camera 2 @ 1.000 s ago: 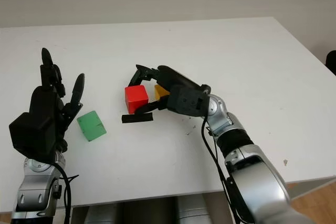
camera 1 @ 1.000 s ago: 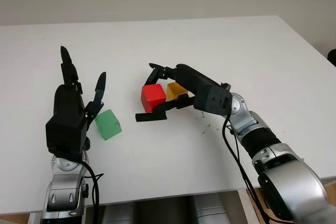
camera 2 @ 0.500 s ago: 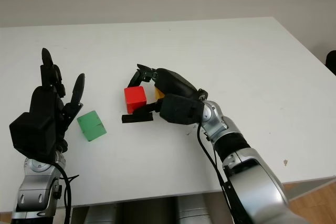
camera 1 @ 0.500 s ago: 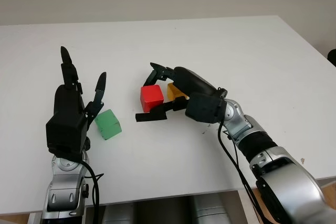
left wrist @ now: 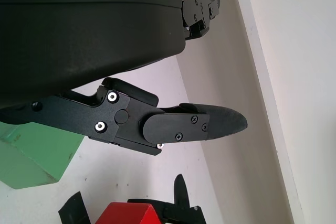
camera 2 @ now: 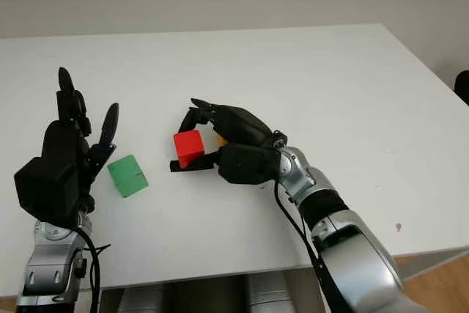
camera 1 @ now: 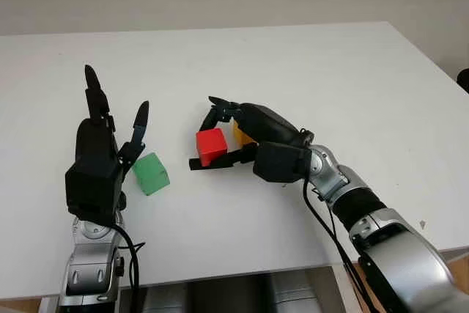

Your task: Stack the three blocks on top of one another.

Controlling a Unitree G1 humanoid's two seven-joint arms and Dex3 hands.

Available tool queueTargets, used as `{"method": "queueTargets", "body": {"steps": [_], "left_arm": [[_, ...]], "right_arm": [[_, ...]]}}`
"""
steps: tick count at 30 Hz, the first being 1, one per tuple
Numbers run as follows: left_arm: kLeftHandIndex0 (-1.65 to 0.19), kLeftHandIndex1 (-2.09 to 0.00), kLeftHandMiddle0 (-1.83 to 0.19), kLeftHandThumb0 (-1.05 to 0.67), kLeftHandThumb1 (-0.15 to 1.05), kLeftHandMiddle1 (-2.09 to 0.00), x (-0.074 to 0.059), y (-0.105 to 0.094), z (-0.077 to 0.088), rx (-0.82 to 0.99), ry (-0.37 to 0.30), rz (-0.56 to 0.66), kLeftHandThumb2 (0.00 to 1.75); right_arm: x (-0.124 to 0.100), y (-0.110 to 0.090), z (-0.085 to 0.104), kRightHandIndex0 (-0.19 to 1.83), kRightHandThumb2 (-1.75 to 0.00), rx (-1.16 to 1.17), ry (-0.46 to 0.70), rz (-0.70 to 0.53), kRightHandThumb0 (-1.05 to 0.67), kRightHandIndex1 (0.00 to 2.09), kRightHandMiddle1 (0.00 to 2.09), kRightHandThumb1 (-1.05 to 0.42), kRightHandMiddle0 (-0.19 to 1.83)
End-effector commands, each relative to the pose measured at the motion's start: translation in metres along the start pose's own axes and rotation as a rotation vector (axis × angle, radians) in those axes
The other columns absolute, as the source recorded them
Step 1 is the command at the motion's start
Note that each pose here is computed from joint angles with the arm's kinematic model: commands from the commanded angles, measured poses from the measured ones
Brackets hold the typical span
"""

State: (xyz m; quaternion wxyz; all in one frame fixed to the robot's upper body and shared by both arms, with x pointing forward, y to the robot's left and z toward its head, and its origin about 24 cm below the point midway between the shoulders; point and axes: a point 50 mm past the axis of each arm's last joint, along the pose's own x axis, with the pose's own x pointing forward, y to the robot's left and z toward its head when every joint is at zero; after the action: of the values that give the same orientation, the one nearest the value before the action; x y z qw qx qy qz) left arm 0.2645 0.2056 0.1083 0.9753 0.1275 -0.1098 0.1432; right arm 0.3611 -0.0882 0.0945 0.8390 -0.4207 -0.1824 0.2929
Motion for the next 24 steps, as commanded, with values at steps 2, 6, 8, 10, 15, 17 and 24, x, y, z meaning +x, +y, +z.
{"method": "queueTargets", "body": {"steps": [2, 6, 8, 10, 15, 17, 24], "left_arm": [[0.19, 0.0, 0.14, -0.66, 1.05, -0.06, -0.001, 0.0, 0.004, -0.008, -0.014, 0.004, 0.4], [0.19, 0.0, 0.14, -0.65, 1.05, -0.06, -0.001, 0.0, 0.004, -0.005, -0.013, 0.004, 0.4], [0.19, 0.0, 0.14, -0.66, 1.05, -0.06, -0.002, -0.001, 0.004, -0.003, -0.01, 0.006, 0.4], [0.19, 0.0, 0.14, -0.66, 1.05, -0.06, -0.002, -0.001, 0.004, -0.001, -0.01, 0.007, 0.4], [0.19, 0.0, 0.14, -0.66, 1.05, -0.06, -0.003, 0.0, 0.004, -0.006, -0.012, 0.006, 0.4], [0.19, 0.0, 0.14, -0.65, 1.05, -0.05, -0.003, 0.0, 0.004, -0.012, -0.012, 0.004, 0.4], [0.19, 0.0, 0.14, -0.65, 1.05, -0.05, -0.003, 0.0, 0.003, -0.009, -0.014, 0.005, 0.4]], "right_arm": [[0.0, -0.002, 0.0, 0.15, -0.05, -0.014, -0.002, -0.011, -0.5, 0.06, 1.62, -0.95, 0.43], [0.001, -0.001, -0.001, 0.15, -0.05, -0.028, 0.008, -0.015, -0.5, 0.06, 1.61, -0.94, 0.44], [0.001, 0.0, -0.002, 0.15, -0.05, -0.035, 0.013, -0.015, -0.5, 0.06, 1.61, -0.95, 0.44], [0.001, 0.002, -0.002, 0.15, -0.05, -0.038, 0.016, -0.016, -0.5, 0.06, 1.61, -0.95, 0.43], [0.002, 0.004, -0.003, 0.16, -0.05, -0.04, 0.022, -0.016, -0.5, 0.06, 1.61, -0.95, 0.43], [0.002, 0.005, -0.003, 0.16, -0.05, -0.042, 0.025, -0.017, -0.5, 0.06, 1.61, -0.95, 0.43], [0.003, 0.008, -0.003, 0.16, -0.05, -0.048, 0.029, -0.018, -0.5, 0.06, 1.6, -0.95, 0.43]]}}
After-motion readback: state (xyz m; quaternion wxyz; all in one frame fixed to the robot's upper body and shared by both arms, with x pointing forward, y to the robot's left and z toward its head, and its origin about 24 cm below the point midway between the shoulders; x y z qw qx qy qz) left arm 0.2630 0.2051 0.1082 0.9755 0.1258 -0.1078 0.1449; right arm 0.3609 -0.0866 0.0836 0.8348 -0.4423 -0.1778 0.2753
